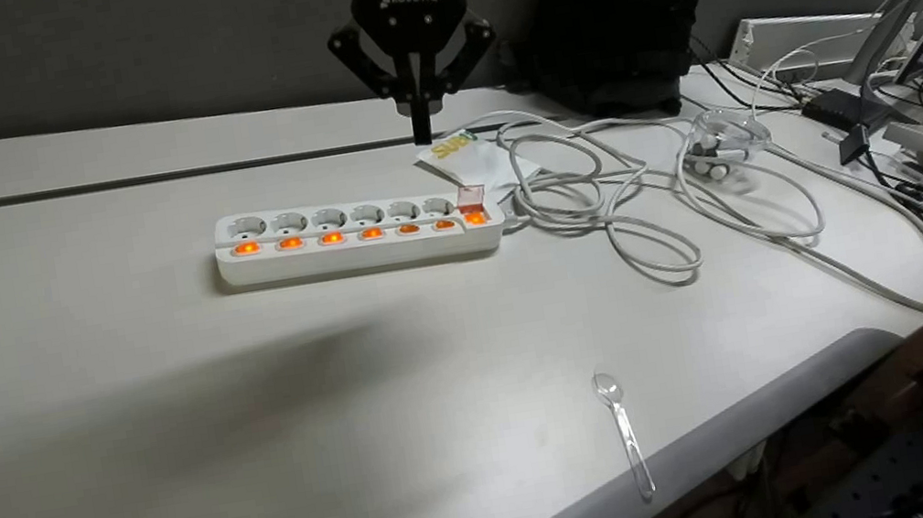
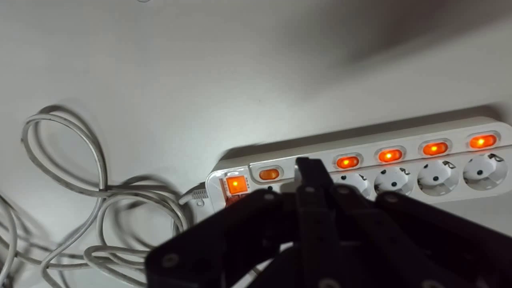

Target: Turn off the middle switch

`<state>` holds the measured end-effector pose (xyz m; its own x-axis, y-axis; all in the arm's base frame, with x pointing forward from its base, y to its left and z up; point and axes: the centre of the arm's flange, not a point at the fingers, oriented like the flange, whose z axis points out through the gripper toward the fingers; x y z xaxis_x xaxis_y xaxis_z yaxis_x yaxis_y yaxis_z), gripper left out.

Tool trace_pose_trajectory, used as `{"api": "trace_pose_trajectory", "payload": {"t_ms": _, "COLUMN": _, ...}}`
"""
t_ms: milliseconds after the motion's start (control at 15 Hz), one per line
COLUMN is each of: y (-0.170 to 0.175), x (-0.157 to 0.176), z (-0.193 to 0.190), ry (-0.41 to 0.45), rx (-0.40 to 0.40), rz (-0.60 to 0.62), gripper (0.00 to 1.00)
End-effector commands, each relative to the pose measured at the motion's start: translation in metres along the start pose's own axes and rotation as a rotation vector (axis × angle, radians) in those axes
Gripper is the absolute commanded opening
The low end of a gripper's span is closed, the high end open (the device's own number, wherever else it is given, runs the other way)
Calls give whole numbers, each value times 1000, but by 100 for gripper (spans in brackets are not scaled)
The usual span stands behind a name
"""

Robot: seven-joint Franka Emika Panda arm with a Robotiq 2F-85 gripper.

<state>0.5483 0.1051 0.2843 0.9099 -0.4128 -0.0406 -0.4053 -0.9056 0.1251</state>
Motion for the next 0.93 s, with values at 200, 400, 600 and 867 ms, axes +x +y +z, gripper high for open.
{"api": "trace_pose_trajectory", "payload": {"t_ms": 200, "y": 1, "x": 9, "z": 19, "ry": 30, "rx": -20, "rz": 38, "gripper": 0}}
{"api": "trace_pose_trajectory", "payload": {"t_ms": 400, "y": -2, "x": 17, "z": 38, "ry": 33, "rx": -53, "rz": 45, "gripper": 0}}
{"api": "trace_pose_trajectory", "payload": {"t_ms": 600, "y": -9, "x": 24, "z": 54, "ry": 53, "rx": -82, "rz": 48, "gripper": 0}}
{"api": "trace_pose_trajectory", "payload": {"t_ms": 867, "y": -25, "x": 29, "z": 65, "ry": 86, "rx": -116, "rz": 29, "gripper": 0}}
